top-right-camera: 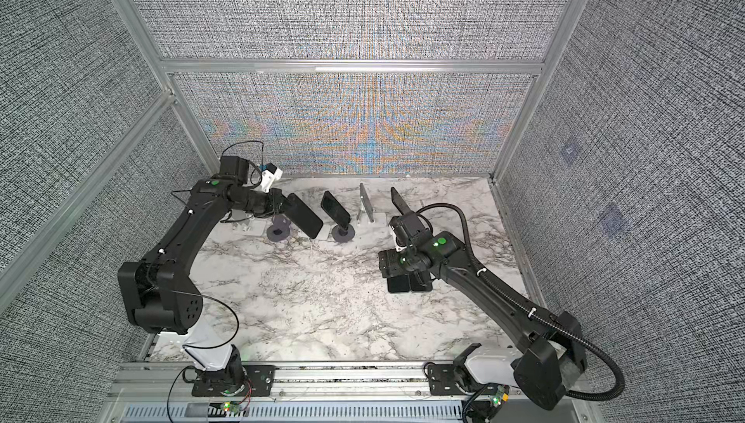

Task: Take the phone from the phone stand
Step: 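Lift the phone off the stand with the left gripper while the right gripper approaches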

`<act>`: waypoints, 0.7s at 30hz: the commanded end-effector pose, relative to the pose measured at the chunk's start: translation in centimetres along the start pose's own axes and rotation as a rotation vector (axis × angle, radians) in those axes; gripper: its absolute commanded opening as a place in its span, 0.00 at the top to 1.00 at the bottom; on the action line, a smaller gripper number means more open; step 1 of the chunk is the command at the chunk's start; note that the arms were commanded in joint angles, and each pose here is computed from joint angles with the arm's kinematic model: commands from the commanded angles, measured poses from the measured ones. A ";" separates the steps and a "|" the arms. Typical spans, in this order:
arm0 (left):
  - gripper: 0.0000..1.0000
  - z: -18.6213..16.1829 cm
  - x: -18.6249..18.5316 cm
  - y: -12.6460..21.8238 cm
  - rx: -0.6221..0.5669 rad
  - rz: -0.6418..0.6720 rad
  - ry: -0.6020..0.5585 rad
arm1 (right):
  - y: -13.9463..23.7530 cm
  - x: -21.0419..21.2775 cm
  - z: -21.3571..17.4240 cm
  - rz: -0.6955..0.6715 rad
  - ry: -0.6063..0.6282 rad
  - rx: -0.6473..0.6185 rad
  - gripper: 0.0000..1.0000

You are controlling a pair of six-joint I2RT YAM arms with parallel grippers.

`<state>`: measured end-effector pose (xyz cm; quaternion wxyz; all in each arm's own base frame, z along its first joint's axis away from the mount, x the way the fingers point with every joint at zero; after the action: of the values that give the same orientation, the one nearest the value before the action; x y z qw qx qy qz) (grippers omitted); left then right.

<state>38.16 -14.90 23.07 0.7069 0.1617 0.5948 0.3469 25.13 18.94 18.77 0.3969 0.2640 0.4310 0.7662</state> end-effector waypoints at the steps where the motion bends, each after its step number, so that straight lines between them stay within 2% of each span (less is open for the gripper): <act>1: 1.00 -3.0 -1.0 0.5 0.065 -0.089 0.007 | 1.1 0.8 0.1 0.009 0.099 0.023 0.15; 9: 1.00 -8.7 -0.5 -1.0 0.145 -0.196 0.053 | 0.8 2.4 1.3 -0.048 0.250 0.067 0.16; 14: 1.00 -11.9 -0.9 -3.3 0.239 -0.281 0.057 | -0.3 5.1 3.2 -0.009 0.289 -0.002 0.16; 21: 1.00 -14.4 -1.2 -5.3 0.352 -0.281 0.068 | -2.5 9.5 4.9 0.050 0.343 -0.014 0.15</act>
<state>26.23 -21.25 16.42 0.6808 0.1946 0.6847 0.1726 24.09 28.18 19.40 0.3031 0.1394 0.4951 0.8022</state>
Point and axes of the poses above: each gripper's point midway between its finger pads, its own y axis back along the fingers, its own x axis along the line the jaws close on, z = x × y, the point moved 1 cm from there along y, back along the fingers, and after that the axes turned 15 degrees about y, right-handed, at the moved point
